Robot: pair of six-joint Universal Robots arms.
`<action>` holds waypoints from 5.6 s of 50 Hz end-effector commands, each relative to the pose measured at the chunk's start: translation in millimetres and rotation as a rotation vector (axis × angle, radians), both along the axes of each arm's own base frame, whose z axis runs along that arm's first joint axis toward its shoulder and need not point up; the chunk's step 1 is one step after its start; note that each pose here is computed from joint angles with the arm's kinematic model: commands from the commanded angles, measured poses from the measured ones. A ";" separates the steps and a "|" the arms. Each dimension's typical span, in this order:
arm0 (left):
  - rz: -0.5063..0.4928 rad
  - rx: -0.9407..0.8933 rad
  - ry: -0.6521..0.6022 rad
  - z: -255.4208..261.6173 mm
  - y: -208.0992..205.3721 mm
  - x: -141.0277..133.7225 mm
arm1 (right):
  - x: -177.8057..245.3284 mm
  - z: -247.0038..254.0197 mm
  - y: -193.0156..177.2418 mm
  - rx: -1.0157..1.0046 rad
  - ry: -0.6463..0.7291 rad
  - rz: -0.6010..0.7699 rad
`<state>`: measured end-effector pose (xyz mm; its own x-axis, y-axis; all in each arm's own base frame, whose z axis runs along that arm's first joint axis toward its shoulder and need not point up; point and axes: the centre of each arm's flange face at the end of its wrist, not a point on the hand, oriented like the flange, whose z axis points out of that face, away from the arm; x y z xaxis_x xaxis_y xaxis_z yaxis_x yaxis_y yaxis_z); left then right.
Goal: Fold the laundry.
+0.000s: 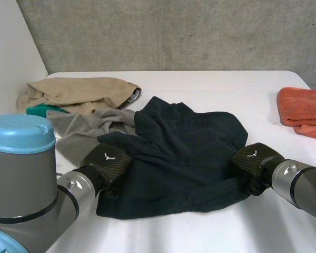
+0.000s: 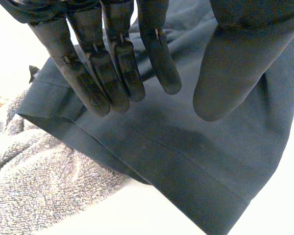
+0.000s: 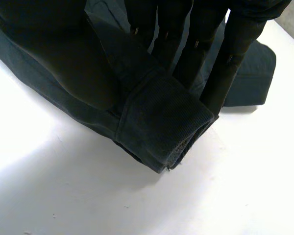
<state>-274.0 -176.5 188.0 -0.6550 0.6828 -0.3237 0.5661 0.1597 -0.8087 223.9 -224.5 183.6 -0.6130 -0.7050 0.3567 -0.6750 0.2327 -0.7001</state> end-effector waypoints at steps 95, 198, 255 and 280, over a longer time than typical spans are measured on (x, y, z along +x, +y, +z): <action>0.123 -0.474 0.200 60.5 -269.5 39.5 | -1.0 -23.5 -9.2 0.049 -0.024 0.015; 0.250 -0.123 -0.090 -29.7 -53.9 -12.2 | 13.2 99.5 -22.8 -0.152 -0.427 -0.127; 0.343 -0.171 0.316 134.7 -61.4 -27.5 | 52.3 146.9 -46.6 -0.542 -0.237 0.050; 0.335 0.202 0.391 14.4 -77.5 -63.3 | 38.8 210.1 29.6 -0.635 -0.442 0.095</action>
